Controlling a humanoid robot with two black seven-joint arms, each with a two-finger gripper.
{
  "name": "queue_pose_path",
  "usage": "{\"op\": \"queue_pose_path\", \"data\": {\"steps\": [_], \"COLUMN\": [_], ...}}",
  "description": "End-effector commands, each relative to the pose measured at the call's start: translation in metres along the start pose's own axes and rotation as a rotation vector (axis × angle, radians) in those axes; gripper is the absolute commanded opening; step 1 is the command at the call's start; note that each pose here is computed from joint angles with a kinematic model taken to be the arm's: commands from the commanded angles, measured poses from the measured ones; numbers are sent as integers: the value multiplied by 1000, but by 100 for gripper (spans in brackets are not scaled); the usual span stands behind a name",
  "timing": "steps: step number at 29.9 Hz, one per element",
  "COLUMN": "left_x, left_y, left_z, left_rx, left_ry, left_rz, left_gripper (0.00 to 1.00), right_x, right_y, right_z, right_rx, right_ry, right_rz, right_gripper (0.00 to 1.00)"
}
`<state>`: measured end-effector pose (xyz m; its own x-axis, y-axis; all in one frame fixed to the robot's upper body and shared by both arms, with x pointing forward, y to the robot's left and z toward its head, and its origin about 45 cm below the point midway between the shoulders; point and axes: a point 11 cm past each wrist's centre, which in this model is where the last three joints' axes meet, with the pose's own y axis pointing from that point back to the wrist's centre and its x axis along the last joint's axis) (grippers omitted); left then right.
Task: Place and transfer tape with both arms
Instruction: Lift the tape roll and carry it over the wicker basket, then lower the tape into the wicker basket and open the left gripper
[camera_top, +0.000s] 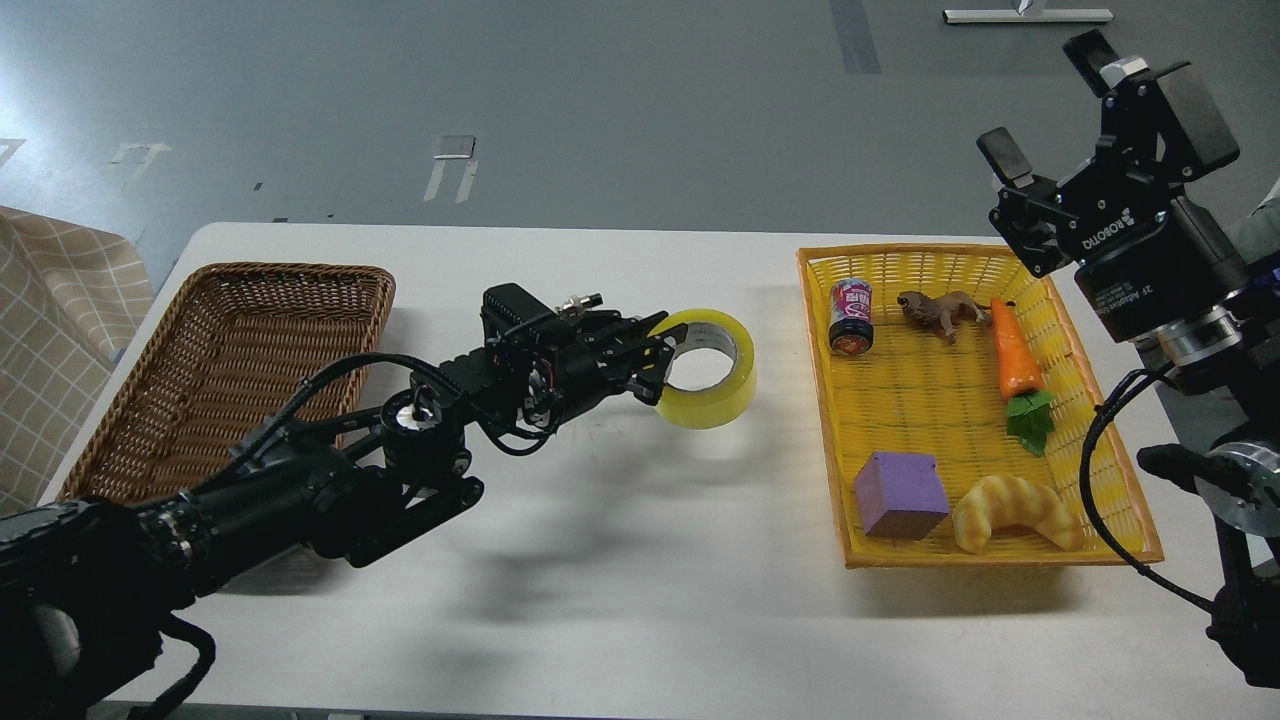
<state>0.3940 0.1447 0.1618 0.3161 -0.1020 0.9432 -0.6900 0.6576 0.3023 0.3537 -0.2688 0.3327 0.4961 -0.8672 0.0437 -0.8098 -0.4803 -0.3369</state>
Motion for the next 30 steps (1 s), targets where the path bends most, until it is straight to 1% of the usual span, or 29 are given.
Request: {"op": "queue_pose_path", "data": {"steps": [1, 3, 5, 7, 11, 13, 17, 19, 21, 22, 25, 28, 30], "left_x": [28, 38, 56, 68, 78, 83, 87, 90, 88, 81, 68, 47, 21], "left_y": [22, 30, 51, 69, 101, 127, 163, 188, 203, 215, 235, 253, 266], "left_z": [-36, -49, -75, -92, -120, -140, -164, -180, -186, -190, -195, -198, -197], "left_rx": [63, 87, 136, 171, 232, 286, 361, 414, 437, 442, 445, 474, 488], "left_ry": [7, 9, 0, -16, -28, -55, -96, -128, -137, -139, -127, -91, -64], "left_rz": [12, 25, 44, 52, 51, 45, 44, 39, 29, 10, -10, -20, -54], "left_gripper": [0, 0, 0, 0, 0, 0, 0, 0, 0, 0, 0, 0, 0], "right_x": [0, 0, 0, 0, 0, 1, 0, 0, 0, 0, 0, -1, -2], "right_y": [-3, -3, -4, -4, -6, -7, -7, -9, -9, -10, -12, -12, -13], "right_z": [-2, -2, -3, -2, -4, -5, -4, -7, -8, -9, -10, -10, -8], "right_rx": [7, 7, 6, 4, 3, 6, 4, 13, 14, 16, 17, 10, -2], "right_ry": [2, 2, 4, 4, 8, 9, 9, 11, 11, 14, 16, 16, 13], "right_rz": [-4, -4, -5, -5, -7, -8, -9, -12, -12, -14, -15, -18, -20], "right_gripper": [100, 100, 100, 100, 100, 100, 100, 100, 100, 100, 100, 100, 100]}}
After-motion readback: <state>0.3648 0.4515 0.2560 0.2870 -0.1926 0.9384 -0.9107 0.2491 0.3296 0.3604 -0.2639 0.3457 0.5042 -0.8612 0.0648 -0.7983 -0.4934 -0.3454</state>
